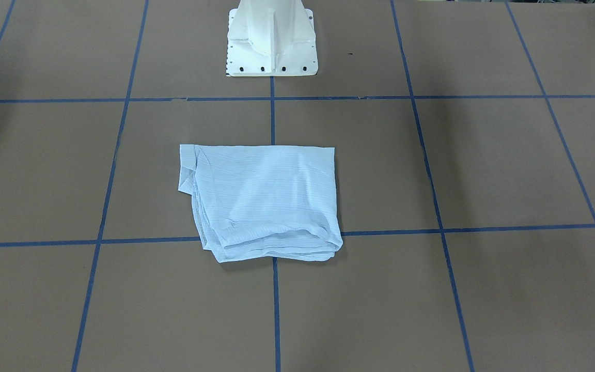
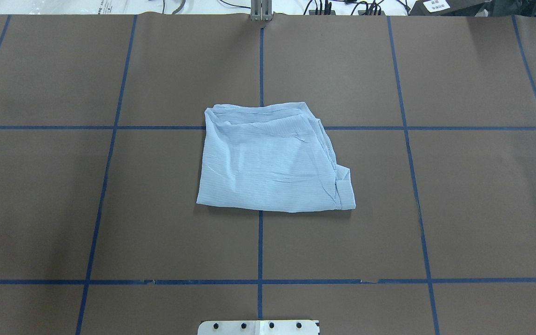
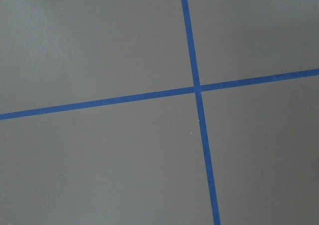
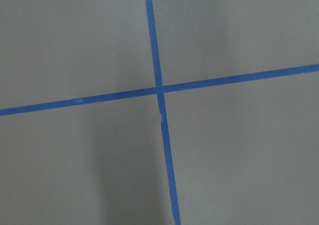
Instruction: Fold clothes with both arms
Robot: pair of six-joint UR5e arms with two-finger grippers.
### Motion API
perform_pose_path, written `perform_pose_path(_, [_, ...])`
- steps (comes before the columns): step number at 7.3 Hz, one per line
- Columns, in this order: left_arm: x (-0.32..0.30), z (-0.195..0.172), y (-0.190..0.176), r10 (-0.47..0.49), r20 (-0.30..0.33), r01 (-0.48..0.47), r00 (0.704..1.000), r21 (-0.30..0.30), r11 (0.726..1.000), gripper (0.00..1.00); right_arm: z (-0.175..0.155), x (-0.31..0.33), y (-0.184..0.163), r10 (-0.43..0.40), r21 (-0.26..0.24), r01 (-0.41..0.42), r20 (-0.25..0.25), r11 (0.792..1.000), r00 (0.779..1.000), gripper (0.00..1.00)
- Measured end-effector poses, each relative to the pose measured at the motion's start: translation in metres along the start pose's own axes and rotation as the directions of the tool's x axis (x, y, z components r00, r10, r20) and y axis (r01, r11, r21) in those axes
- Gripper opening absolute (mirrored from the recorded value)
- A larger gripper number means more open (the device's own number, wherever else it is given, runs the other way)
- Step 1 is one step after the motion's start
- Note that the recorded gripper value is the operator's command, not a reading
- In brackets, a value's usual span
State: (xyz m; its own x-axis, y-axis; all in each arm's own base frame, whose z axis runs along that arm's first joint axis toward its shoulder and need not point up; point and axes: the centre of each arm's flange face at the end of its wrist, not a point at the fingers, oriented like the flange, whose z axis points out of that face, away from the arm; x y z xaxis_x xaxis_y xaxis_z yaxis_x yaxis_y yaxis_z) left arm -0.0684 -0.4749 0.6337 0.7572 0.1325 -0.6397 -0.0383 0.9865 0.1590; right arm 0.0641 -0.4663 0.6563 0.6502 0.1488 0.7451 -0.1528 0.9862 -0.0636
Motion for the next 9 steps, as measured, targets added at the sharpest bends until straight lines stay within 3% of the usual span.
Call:
perform_pose_path(6, [0.005, -0.006, -0.005, -0.006, -0.002, 0.006, 1.0, 0.012, 1.0, 0.99, -0.028, -0.031, 0.007, -0.037, 0.051, 0.036, 0.017, 0.998, 0.999, 1.0])
perform_pose_path(9, [0.014, -0.012, -0.01, -0.194, -0.052, 0.195, 0.98, 0.026, 0.98, 0.99, -0.027, -0.031, 0.007, -0.035, 0.05, 0.034, 0.018, 0.998, 0.999, 1.0])
